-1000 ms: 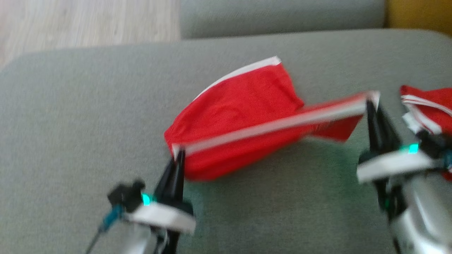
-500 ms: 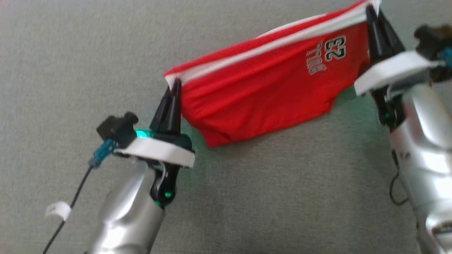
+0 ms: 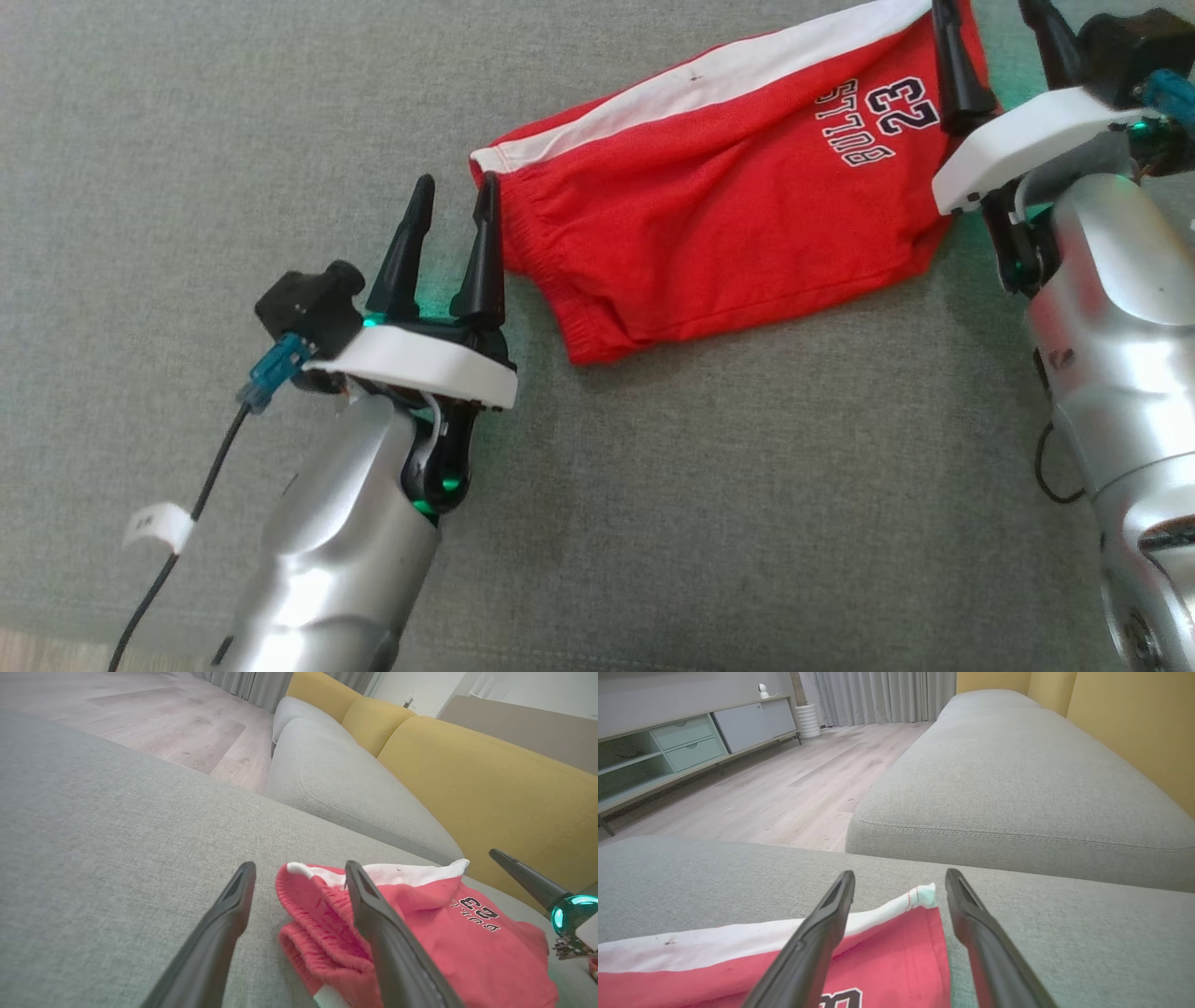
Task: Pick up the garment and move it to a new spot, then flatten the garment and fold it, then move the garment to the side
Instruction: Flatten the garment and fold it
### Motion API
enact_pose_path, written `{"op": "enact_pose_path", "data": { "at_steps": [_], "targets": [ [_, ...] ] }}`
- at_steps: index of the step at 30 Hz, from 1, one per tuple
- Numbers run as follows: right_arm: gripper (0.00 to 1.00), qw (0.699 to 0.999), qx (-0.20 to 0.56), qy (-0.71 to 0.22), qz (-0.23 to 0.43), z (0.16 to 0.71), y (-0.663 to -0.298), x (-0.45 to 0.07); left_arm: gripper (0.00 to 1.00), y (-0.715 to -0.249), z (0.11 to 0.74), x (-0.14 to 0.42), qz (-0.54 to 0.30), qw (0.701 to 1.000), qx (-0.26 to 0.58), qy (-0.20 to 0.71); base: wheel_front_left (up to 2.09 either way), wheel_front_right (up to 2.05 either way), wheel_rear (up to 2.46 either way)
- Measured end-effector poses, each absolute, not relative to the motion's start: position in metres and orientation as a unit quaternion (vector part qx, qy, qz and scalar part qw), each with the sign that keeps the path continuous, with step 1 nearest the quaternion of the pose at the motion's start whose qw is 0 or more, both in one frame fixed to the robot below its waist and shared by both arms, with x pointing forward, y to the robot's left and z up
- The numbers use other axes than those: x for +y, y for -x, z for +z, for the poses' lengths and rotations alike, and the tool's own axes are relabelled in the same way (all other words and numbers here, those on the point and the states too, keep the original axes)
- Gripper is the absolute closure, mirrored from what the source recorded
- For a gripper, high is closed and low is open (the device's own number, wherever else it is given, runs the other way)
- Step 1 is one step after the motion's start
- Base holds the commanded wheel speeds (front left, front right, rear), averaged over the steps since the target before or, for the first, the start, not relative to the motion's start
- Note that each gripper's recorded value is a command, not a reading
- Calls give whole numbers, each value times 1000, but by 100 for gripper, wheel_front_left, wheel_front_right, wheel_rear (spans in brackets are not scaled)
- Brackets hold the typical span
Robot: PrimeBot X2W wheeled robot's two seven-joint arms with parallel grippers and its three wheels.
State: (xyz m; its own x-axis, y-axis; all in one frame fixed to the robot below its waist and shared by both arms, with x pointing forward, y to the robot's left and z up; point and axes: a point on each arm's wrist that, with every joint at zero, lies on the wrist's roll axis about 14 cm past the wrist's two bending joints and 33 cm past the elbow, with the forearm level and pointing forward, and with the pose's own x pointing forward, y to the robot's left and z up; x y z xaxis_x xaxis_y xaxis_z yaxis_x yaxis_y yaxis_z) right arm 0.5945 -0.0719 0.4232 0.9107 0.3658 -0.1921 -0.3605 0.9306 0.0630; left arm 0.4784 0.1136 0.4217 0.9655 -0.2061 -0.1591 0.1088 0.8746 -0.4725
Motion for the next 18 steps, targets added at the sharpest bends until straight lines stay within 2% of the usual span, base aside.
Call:
{"op": "enact_pose_path", "data": {
  "at_steps": [7, 15, 18],
  "targets": [
    [0, 978, 108, -11, 176, 426, -583, -82, 0, -461, 416, 127, -47, 967, 109, 224, 0, 0, 0],
    [0, 962, 217, 8, 163, 370, -533, -100, 0, -439, 419, 139, -24, 971, 106, 214, 0, 0, 0],
    [0, 957, 237, 0, 165, 368, -526, -94, 0, -432, 420, 144, -16, 973, 104, 207, 0, 0, 0]
  ]
}}
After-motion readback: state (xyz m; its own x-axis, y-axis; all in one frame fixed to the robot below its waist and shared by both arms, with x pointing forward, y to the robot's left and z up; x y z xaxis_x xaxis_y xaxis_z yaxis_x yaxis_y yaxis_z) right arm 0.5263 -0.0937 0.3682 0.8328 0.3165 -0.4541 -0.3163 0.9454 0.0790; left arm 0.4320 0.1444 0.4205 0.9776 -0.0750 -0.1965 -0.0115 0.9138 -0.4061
